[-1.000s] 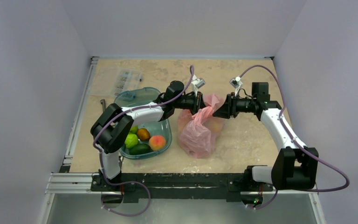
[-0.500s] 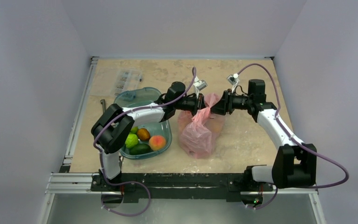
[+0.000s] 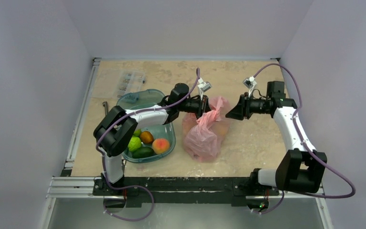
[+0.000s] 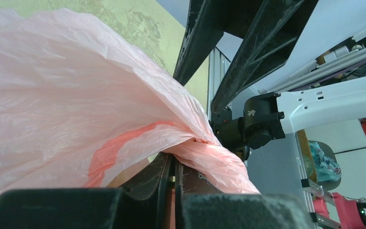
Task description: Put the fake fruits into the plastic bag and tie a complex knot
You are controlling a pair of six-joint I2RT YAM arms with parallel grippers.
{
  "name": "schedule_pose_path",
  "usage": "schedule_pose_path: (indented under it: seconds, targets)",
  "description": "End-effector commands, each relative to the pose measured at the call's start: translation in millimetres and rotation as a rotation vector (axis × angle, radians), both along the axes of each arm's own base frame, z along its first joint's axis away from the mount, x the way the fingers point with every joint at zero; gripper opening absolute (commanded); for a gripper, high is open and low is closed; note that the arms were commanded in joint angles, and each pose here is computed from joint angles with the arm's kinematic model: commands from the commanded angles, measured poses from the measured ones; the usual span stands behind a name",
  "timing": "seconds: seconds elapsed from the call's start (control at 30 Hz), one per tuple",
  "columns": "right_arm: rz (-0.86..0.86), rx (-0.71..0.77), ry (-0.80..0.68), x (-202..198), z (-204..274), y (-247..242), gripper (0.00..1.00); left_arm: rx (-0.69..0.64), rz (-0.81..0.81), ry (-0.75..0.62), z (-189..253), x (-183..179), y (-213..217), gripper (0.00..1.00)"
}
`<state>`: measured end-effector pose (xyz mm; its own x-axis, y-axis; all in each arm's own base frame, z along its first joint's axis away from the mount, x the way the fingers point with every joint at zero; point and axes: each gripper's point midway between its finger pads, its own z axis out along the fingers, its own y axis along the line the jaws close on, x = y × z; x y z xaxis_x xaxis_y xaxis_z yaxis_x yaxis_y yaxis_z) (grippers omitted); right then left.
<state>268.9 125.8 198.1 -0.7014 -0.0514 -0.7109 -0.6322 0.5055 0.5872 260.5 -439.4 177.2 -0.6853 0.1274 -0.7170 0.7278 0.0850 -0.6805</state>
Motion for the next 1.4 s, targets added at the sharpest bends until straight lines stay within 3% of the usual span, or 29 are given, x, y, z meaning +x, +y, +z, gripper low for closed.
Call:
schedule_pose_path:
  seconds: [0.0,0.67,0.77,0.9,0.93,1.0,1.1,1.17,1.37]
  targets:
    - [0.059,-0.019,0.013,-9.2,-4.9,-0.7,0.32,-0.065,-0.017,-0.053,21.0,6.0,-4.9,0.0]
    - [0.146,0.042,-0.025,6.2,-5.3,50.7,0.41,-0.064,-0.042,-0.068,23.2,1.7,-8.3,0.0]
    - [0.158,0.037,-0.026,4.5,-4.8,50.9,0.27,-0.063,-0.044,-0.063,22.6,1.5,-9.4,0.0]
    - [0.211,0.014,-0.029,-7.5,-9.4,47.8,0.0,-0.052,-0.024,-0.066,20.8,6.2,-5.2,0.0]
    - [0.218,0.007,-0.034,-9.1,-9.9,46.0,0.0,-0.05,-0.018,-0.072,21.3,7.9,-3.5,0.0]
    - [0.213,0.006,-0.038,-8.7,-9.5,41.5,0.0,-0.035,0.003,-0.073,19.0,13.1,1.2,0.08]
    - [0.192,0.0,-0.048,-2.6,-8.8,31.9,0.0,-0.017,0.038,-0.082,20.5,21.7,11.1,0.32]
    - [0.189,-0.004,-0.047,0.2,-9.5,28.2,0.0,0.006,0.07,-0.095,20.9,26.2,21.8,0.43]
    - [0.179,0.019,-0.029,2.3,-9.7,29.8,0.0,0.114,0.196,-0.192,29.0,46.0,84.2,0.52]
